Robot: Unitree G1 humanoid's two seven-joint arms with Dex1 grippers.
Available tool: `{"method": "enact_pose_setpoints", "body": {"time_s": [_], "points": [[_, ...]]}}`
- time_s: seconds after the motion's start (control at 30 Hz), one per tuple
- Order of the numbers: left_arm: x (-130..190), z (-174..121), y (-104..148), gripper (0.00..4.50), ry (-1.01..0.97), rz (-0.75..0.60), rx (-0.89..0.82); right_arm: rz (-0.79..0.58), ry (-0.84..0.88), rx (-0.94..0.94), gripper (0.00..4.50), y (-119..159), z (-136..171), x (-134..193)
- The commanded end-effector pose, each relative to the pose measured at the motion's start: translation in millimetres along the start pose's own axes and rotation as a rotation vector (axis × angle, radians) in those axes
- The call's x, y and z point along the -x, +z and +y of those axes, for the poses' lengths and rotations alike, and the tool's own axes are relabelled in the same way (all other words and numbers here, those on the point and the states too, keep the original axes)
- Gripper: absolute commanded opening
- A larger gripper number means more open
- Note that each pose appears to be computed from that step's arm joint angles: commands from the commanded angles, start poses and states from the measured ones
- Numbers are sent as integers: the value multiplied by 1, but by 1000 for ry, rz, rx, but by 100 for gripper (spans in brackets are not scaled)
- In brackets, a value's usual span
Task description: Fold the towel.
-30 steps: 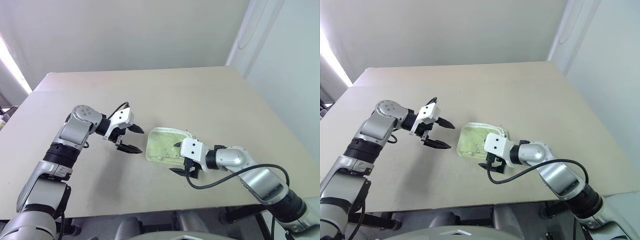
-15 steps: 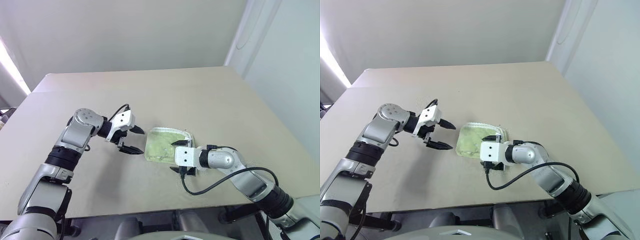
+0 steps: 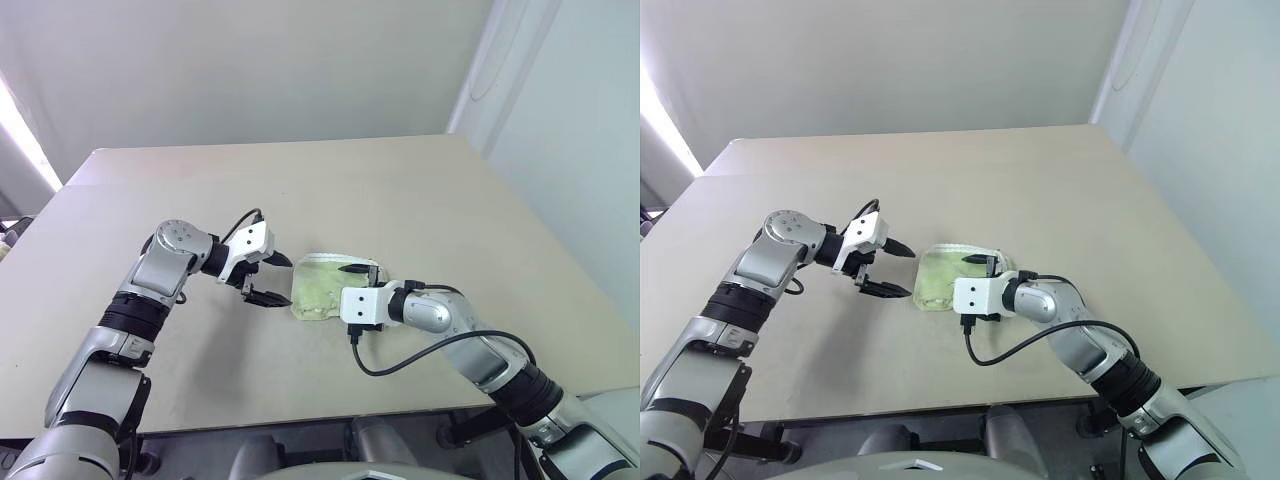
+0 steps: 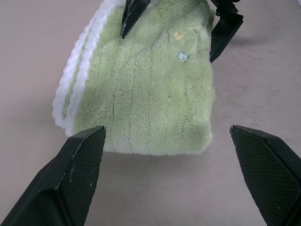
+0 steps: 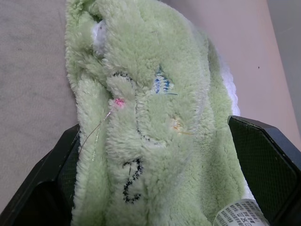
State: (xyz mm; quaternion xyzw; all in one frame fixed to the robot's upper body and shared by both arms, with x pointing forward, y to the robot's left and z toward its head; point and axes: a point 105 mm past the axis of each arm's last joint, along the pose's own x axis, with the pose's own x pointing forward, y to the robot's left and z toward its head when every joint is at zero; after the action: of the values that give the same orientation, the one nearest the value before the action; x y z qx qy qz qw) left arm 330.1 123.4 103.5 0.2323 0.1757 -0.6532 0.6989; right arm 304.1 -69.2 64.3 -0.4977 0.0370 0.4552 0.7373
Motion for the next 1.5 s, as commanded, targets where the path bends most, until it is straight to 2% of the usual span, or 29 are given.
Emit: {"method": "enact_pose_setpoints", "body": {"time_s": [0.03,0.17,0.27,0.37,0.73,0.93,1.07,1.13,1.27,1.43,1.5], "points": [[7,7,13,446,29,-14,-44,50,-26,-5,450,-11,-7,5],[8,9,15,446,36,-11,-47,-32,31,-29,450,5,8,6],[8,9,17,446,35,-11,-51,-38,42,-27,450,8,13,2],[8,9,20,450,34,-11,-54,-16,19,-20,392,5,11,-1],[11,6,24,450,19,-15,-28,25,-101,-19,5,-6,-12,-1],[19,-2,26,450,-27,-26,14,-6,-163,-47,1,1,-31,10],[27,4,37,450,3,-84,35,-2,-212,-60,1,-1,-47,22],[32,12,47,450,55,-141,37,48,-260,-54,1,-15,-62,37],[33,10,43,450,51,-128,59,123,-335,-98,1,-42,-80,61],[32,11,53,450,80,-228,59,243,-450,-158,1,-89,-103,94],[31,13,59,450,106,-290,62,329,-493,-168,1,-115,-107,104]]}}
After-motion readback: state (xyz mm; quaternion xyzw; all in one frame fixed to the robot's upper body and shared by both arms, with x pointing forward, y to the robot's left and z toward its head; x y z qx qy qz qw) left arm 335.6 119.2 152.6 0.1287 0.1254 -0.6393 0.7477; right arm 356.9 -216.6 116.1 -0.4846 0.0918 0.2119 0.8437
